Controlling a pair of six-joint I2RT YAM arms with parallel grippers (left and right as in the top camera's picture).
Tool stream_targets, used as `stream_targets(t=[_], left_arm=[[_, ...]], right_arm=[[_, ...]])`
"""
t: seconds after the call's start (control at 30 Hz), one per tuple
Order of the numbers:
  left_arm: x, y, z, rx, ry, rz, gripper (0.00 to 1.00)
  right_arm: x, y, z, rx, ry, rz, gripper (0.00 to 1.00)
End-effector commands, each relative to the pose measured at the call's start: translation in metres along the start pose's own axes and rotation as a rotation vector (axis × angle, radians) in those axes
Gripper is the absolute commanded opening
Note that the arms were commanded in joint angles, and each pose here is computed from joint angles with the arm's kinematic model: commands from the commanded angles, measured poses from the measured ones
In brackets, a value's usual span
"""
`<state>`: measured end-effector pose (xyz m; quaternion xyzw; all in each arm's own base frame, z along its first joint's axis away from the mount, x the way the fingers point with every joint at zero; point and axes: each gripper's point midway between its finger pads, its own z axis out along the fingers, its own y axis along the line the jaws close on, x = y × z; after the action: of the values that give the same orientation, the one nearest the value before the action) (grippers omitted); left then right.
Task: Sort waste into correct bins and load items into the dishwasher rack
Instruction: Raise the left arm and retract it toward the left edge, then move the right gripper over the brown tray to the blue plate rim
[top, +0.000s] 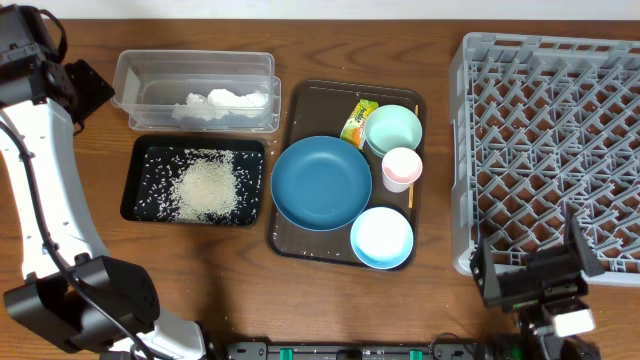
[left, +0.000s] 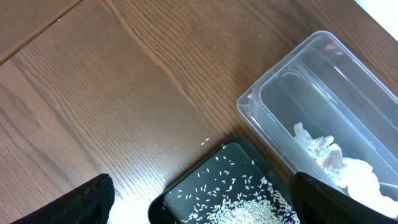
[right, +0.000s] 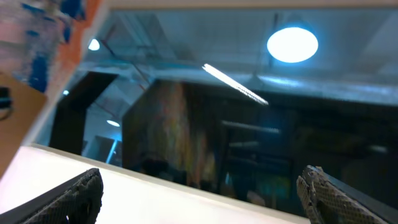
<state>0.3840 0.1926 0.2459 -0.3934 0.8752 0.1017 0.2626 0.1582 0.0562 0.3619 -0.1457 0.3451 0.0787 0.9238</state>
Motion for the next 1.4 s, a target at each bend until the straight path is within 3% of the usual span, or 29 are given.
stream_targets(t=[0.0, 0.17, 0.33, 0.53, 0.63, 0.77, 0.97, 1.17, 1.37], left_arm=[[-0.002, 0.003, -0.002, -0.011, -0.008, -0.006, 0.92], [-0.002, 0.003, -0.002, -0.011, -0.008, -0.006, 0.92], [-0.002, 0.003, -0.002, -0.011, -0.008, -0.006, 0.92], [-0.002, 0.003, -0.002, -0.011, -0.008, -0.006, 0.92], [-0.002, 0.003, -0.002, -0.011, -0.008, -0.006, 0.92], [-0.002, 0.003, -0.002, -0.012, -0.008, -0.006, 0.92], [-0.002, 0.003, -0.002, -0.011, -0.008, -0.006, 0.92], [-0.002, 0.003, -0.002, -0.011, -0.008, -0.006, 0.92], [-0.002, 0.003, -0.002, -0.011, -0.008, -0.006, 0.92]], right_arm=[[-0.010, -0.016, 0.022, 0.059, 0.012, 0.023, 0.99], [-0.006, -0.022, 0.081, -0.018, 0.090, 0.042, 0.99], [0.027, 0.010, 0.146, -0.361, 0.218, 0.124, 0.99], [0.086, 0.059, 0.143, -0.747, 0.341, 0.322, 0.99], [0.114, 0.071, 0.144, -0.746, 0.403, 0.484, 0.99], [0.130, 0.089, 0.147, -0.742, 0.416, 0.529, 0.99], [0.167, 0.092, 0.177, -0.506, 0.621, 0.607, 0.99], [0.196, 0.128, 0.191, -0.483, 1.024, 0.367, 0.99], [0.215, 0.174, 0.172, -0.517, 1.313, 0.156, 0.99]])
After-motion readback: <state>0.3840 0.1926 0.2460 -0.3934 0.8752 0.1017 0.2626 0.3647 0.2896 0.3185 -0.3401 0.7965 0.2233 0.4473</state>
